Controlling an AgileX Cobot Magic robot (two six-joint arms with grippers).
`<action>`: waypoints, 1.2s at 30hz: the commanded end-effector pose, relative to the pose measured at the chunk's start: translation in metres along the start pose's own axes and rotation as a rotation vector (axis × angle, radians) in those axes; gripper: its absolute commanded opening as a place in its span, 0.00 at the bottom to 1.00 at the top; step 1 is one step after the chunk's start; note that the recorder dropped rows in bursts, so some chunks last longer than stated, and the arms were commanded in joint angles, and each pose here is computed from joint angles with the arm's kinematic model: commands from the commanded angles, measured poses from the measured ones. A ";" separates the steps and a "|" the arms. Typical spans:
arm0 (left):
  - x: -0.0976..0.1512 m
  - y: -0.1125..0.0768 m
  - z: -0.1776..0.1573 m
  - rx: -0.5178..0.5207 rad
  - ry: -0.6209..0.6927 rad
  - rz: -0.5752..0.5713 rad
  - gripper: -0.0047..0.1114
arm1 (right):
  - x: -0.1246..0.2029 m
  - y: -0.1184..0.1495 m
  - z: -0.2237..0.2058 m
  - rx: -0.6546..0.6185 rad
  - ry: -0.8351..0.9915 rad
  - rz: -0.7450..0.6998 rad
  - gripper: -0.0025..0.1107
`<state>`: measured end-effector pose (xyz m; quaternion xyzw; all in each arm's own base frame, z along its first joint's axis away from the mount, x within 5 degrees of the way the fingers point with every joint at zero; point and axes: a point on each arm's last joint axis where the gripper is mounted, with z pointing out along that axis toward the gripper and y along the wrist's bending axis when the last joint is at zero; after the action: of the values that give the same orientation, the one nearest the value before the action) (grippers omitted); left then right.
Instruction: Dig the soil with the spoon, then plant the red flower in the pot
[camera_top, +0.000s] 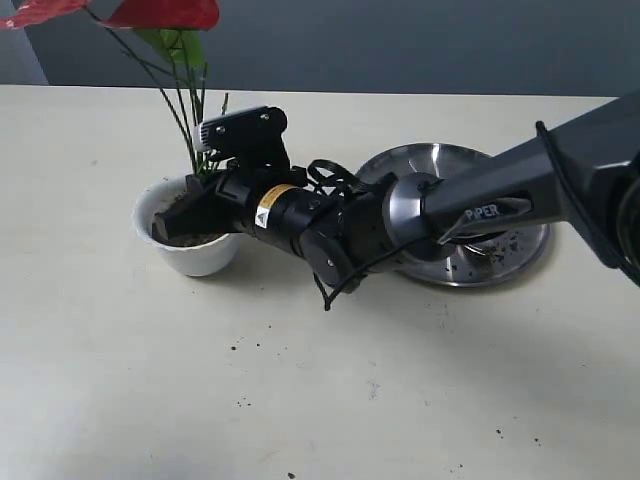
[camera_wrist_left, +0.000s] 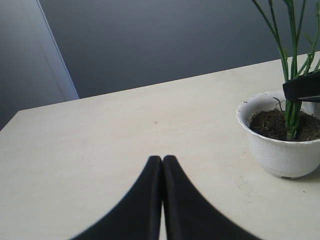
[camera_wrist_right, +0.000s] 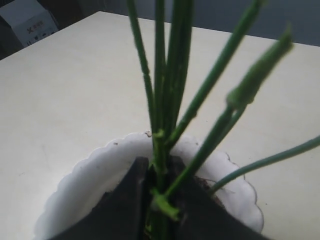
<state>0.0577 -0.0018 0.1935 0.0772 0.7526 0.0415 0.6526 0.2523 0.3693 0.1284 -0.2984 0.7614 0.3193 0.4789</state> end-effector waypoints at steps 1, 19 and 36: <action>0.000 0.000 0.000 0.001 -0.008 -0.009 0.04 | 0.015 0.005 -0.002 -0.032 0.109 -0.002 0.02; 0.000 0.000 0.000 0.001 -0.008 -0.009 0.04 | 0.021 0.015 -0.001 -0.061 0.130 -0.028 0.02; 0.000 0.000 0.000 0.001 -0.008 -0.009 0.04 | 0.016 0.020 -0.004 -0.105 0.130 -0.113 0.38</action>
<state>0.0577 -0.0018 0.1935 0.0772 0.7526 0.0415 0.6526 0.2320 0.3801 0.1245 -0.3748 0.7392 0.3298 0.4521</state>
